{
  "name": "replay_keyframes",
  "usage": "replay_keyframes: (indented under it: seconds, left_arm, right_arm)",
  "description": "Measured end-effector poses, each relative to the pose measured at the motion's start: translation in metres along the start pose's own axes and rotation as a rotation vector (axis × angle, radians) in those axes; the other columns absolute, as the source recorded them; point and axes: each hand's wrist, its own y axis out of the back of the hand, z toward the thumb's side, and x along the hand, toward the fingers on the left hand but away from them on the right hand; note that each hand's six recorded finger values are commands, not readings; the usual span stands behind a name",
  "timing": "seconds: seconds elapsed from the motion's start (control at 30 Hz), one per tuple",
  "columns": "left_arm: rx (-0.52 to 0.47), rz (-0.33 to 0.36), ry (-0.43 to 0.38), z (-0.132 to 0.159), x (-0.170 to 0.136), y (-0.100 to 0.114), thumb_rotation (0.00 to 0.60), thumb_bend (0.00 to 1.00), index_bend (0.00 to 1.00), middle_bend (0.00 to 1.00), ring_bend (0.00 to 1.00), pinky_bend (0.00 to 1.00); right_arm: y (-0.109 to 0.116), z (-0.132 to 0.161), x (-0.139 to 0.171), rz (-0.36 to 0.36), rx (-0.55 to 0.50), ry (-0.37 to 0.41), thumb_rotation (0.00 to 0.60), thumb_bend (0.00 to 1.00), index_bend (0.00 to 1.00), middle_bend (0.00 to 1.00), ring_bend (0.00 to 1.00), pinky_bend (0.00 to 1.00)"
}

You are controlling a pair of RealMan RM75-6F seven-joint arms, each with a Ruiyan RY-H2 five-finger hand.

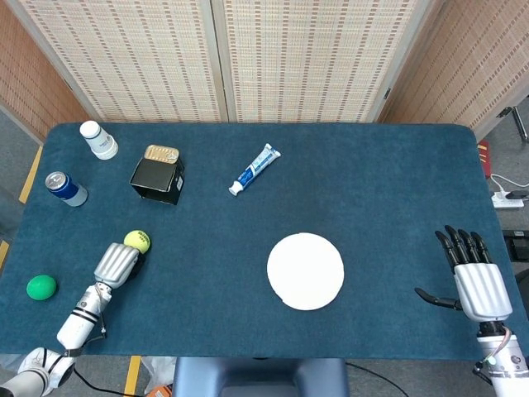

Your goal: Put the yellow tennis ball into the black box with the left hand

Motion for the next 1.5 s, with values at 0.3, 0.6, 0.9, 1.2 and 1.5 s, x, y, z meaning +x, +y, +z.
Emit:
replay_keyframes:
  seconds: [0.3,0.6,0.9,1.2,1.5]
  left_arm:
    - [-0.013,0.0,-0.04,0.013,0.028,0.01,0.6,0.7,1.0,1.0,1.0,1.0]
    - [-0.046,-0.021,-0.064,0.027,0.043,0.014,0.6,0.71,1.0,1.0,1.0,1.0]
    - [-0.1,-0.014,-0.017,0.03,0.057,0.02,0.6,0.71,1.0,1.0,1.0,1.0]
    - [-0.191,-0.006,0.024,0.032,0.063,0.022,0.288,0.48,0.41,0.37,0.33,0.56]
    - [-0.347,0.006,-0.003,0.035,0.079,0.043,0.184,0.3,0.0,0.0,0.0,0.0]
  right_arm:
    - [-0.001,-0.001,-0.004,0.001,0.005,-0.015,0.522,0.0,0.07,0.0,0.0,0.0]
    - [-0.001,-0.003,-0.008,0.005,0.003,-0.026,0.521,0.0,0.07,0.0,0.0,0.0]
    - [-0.002,-0.004,-0.009,0.009,0.001,-0.027,0.522,0.0,0.07,0.0,0.0,0.0]
    - [-0.001,-0.005,-0.009,0.009,-0.005,-0.028,0.521,0.0,0.07,0.0,0.0,0.0]
    - [-0.002,-0.006,-0.011,0.015,-0.006,-0.031,0.521,0.0,0.07,0.0,0.0,0.0]
